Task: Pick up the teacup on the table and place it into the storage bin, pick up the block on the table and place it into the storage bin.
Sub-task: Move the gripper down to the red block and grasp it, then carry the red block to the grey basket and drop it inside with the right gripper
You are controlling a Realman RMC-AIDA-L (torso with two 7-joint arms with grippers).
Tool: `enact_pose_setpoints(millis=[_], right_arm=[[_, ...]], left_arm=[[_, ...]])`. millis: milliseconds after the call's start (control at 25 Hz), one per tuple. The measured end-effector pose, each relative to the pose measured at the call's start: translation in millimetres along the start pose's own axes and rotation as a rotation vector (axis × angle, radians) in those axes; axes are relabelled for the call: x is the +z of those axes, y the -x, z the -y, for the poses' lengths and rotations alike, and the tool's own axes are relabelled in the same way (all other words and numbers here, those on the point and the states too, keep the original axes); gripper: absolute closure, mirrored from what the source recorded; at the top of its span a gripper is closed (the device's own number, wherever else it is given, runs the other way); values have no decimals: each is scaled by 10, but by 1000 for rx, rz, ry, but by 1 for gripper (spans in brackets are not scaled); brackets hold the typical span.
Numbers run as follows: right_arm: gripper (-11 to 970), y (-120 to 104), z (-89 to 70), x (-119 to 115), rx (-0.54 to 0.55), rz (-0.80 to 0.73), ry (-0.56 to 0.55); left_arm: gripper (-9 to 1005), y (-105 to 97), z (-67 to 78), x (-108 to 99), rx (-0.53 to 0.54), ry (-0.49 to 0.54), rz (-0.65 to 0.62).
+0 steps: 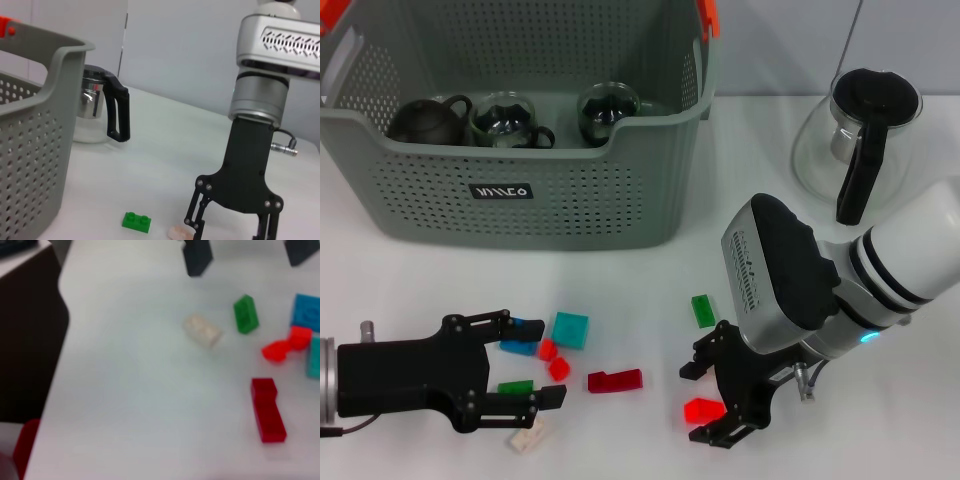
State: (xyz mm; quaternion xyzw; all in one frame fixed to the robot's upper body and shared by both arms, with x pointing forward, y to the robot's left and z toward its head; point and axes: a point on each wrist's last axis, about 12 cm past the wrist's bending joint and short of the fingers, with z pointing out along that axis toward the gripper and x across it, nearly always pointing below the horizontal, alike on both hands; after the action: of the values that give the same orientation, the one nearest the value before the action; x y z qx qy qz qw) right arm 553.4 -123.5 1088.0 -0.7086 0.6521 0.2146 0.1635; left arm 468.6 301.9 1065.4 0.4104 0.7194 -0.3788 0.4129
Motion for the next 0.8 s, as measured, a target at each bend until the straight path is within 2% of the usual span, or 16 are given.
enact_pose_setpoints(millis=[80,320,520,800], right_arm=[[111,-20,9,6,0,-16,-10],[320,-22,-34,47,-24,-42,8],[564,-22,-27,32,-1,-34,6],[731,-22,21,-32,40,-16,-10]], left_arm=[[168,-4,2,-1,-3,1,3],[168,-9,5,-12,-11,6,15],[168,-14,2,-41,-18,19,25],[168,-33,5,-82,-27,35,34]])
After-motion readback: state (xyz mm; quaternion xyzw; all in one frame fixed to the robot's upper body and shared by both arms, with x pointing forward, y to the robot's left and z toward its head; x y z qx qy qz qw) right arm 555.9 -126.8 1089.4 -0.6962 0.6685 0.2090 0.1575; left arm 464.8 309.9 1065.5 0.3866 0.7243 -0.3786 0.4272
